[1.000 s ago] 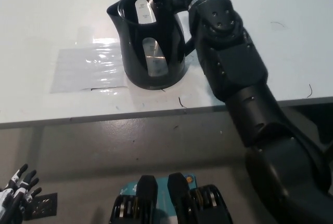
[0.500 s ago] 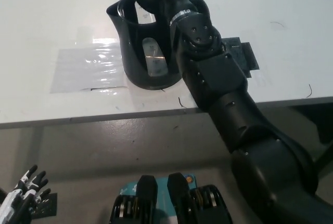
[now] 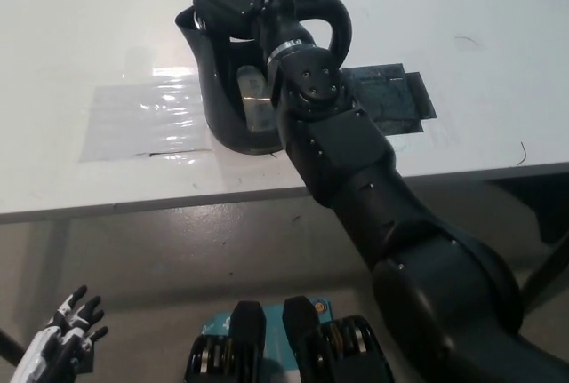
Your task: The robot uses its right hand to push down on the lid of a kettle kept in the middle of the desk to close it
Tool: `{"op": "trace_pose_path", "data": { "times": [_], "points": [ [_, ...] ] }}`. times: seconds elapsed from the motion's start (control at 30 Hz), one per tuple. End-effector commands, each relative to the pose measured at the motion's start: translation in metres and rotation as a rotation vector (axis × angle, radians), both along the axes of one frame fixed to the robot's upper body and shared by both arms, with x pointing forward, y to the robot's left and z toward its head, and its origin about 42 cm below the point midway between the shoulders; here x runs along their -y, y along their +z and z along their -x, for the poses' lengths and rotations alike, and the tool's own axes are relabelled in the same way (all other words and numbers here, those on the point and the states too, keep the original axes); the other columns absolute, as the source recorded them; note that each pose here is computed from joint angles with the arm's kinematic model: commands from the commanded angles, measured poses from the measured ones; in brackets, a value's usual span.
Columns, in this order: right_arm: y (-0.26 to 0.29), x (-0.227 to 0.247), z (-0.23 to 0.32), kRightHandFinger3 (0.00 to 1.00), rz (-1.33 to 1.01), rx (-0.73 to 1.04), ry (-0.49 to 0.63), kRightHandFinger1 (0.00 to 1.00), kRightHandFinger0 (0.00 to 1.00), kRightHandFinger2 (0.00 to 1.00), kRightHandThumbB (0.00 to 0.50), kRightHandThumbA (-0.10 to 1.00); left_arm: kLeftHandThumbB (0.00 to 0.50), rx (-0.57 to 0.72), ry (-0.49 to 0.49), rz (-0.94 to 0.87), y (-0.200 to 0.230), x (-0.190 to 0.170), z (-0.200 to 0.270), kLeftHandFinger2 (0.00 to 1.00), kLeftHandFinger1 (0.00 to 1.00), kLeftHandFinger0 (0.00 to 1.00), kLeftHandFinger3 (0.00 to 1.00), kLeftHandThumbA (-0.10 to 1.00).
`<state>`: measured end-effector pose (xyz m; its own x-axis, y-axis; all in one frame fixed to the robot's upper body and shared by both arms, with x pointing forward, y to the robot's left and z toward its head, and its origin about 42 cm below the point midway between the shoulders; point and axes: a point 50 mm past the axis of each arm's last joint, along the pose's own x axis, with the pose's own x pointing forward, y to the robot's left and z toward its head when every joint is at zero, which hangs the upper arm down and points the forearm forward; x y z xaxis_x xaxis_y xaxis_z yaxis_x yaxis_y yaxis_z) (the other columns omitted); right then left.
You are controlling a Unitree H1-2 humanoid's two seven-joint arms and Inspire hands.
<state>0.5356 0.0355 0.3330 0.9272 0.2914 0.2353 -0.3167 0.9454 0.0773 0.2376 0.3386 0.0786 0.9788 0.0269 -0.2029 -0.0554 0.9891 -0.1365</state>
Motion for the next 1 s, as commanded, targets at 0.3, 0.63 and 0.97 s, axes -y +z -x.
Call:
{"op": "trace_pose_path", "data": {
  "times": [0.3,0.63,0.97],
  "points": [
    [-0.001,-0.046,0.015,1.00,0.142,-0.039,0.059,1.00,1.00,1.00,0.099,0.57,0.071,0.029,-0.066,-0.035,0.010,0.016,-0.002,1.00,1.00,1.00,1.00,0.53],
    [0.024,-0.045,0.008,1.00,0.168,-0.015,0.058,1.00,1.00,1.00,0.107,0.59,0.108,0.058,-0.067,-0.024,0.021,0.017,-0.011,1.00,1.00,1.00,1.00,0.54],
    [-0.059,-0.010,0.008,1.00,0.174,-0.232,0.052,1.00,1.00,1.00,0.067,0.56,0.111,0.051,-0.053,-0.022,0.018,0.014,-0.011,1.00,1.00,1.00,1.00,0.53]
  ]
}}
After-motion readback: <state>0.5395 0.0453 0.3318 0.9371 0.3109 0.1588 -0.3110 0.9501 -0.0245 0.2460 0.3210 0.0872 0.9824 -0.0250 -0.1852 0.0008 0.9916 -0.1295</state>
